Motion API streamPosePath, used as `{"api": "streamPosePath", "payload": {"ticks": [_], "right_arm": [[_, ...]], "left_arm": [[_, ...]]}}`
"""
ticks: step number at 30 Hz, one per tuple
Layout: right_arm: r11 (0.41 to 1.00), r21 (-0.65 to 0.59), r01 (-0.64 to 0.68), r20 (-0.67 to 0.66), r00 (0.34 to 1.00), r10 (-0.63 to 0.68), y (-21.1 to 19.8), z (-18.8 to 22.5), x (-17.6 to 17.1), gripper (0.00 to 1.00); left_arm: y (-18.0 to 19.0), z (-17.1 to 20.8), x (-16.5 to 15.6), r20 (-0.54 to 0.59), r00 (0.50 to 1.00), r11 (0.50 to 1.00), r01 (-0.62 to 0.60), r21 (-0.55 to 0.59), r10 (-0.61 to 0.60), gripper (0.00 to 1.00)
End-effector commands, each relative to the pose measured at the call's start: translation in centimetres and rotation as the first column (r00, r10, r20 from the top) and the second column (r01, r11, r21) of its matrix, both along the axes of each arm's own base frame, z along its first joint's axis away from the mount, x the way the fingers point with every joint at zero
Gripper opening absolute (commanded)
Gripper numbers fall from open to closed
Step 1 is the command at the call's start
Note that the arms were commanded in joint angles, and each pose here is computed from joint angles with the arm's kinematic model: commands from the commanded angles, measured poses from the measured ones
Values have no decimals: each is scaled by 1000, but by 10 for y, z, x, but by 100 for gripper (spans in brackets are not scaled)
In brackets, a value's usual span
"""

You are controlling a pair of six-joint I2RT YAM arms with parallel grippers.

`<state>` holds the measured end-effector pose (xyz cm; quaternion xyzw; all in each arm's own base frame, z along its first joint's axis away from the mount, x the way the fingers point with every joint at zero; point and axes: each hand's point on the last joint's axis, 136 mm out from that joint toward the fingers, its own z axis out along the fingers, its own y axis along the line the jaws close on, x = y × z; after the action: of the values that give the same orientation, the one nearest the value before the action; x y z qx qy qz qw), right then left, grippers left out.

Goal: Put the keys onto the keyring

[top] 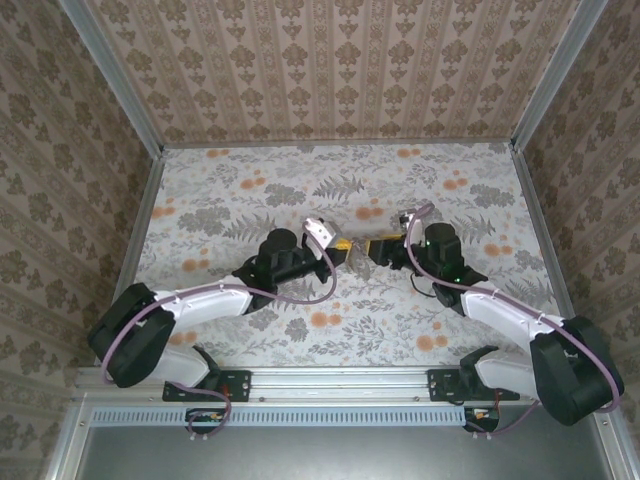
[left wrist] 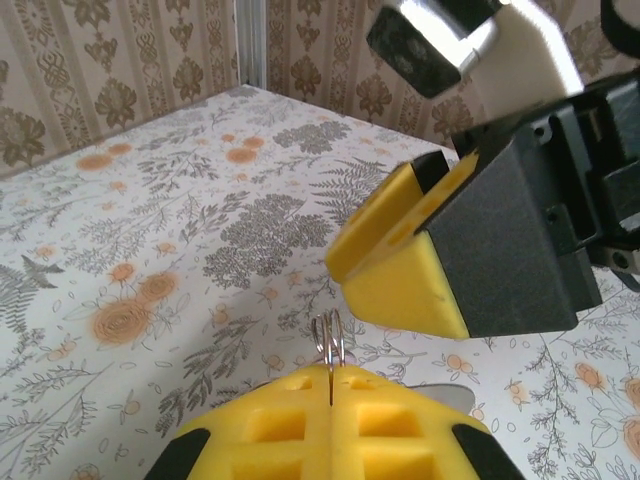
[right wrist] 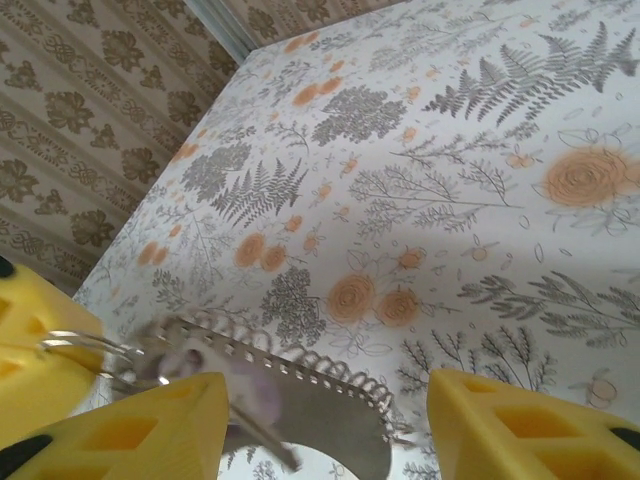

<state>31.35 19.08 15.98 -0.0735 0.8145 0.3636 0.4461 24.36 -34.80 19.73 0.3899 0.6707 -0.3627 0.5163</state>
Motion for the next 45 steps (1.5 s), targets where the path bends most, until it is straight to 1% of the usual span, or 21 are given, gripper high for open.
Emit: {"api": "streamPosePath", "payload": {"ticks": [1, 3, 10, 16, 20, 29, 38, 45], "right_arm": [[999, 48, -24, 37, 999, 23, 2, 14, -2, 58], [997, 65, -49, 63, 997, 45, 4, 20, -3, 59], [965, 159, -209, 196, 965, 177, 18, 55, -11, 66], [936, 171, -308, 214, 939, 269, 27, 59, -16, 66], [916, 188, -354, 214, 925, 313, 33, 57, -20, 64], [890, 218, -399, 231, 908, 350, 40, 60, -21, 56], [869, 230, -439, 232, 892, 389, 47, 58, -25, 45], [846, 232, -480, 230, 872, 431, 55, 58, -30, 44]], "left_arm": [[5, 18, -4, 55, 998, 999, 33, -39, -31, 0], [6, 19, -5, 57, 998, 998, 42, -43, -40, 0], [7, 20, -10, 51, 997, 997, 68, -42, -66, 0], [6, 21, -12, 44, 995, 995, 90, -44, -88, 0], [5, 22, -12, 34, 994, 993, 107, -48, -105, 0], [-1, 24, -15, 2, 987, 984, 162, -70, -162, 0], [-2, 25, -12, -17, 985, 981, 170, -90, -173, 0], [-3, 26, -11, -27, 984, 979, 174, -104, -178, 0]]}}
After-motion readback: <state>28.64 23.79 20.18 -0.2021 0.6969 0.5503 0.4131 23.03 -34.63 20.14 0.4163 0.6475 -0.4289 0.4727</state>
